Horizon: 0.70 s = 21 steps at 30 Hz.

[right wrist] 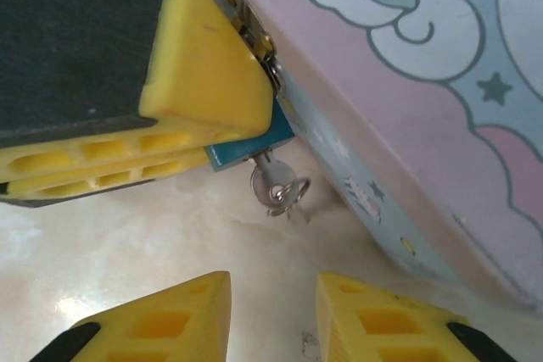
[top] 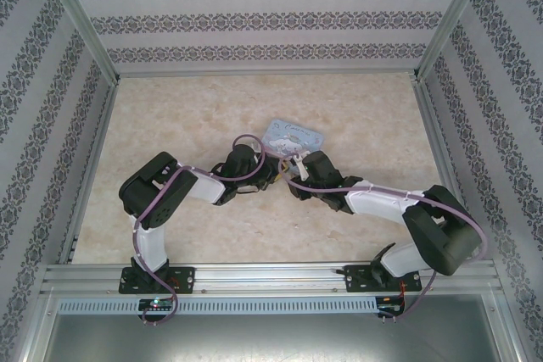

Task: Unlock the padlock with the key

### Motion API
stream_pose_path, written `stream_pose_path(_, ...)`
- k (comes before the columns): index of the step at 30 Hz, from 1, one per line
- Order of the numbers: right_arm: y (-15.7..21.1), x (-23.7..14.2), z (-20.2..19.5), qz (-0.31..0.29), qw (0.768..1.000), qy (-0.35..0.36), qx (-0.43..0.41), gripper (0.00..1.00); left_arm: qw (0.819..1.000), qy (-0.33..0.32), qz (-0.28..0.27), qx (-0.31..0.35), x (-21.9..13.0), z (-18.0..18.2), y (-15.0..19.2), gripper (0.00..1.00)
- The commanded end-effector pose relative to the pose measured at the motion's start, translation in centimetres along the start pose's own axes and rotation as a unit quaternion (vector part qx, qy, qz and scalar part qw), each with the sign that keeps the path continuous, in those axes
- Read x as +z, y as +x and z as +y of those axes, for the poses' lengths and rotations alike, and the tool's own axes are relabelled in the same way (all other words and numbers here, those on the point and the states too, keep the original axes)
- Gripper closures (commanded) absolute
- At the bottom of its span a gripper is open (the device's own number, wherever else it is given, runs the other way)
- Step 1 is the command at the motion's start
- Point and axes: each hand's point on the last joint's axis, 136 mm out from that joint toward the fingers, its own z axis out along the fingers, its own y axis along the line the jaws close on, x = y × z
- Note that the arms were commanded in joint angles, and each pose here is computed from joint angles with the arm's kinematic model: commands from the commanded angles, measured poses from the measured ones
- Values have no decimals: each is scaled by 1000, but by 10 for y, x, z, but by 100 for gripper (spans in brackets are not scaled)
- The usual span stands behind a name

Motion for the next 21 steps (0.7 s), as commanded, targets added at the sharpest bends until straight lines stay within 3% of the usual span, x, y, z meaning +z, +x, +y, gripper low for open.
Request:
stream_pose_path(1, -16, 3, 0, -14, 999, 18, -22, 69, 999, 35, 9, 23, -5, -33, -1, 100)
stream_pose_path(21, -48, 21, 4, -28, 999, 25, -22, 83, 999, 35, 20, 20, -9, -32, 5, 100)
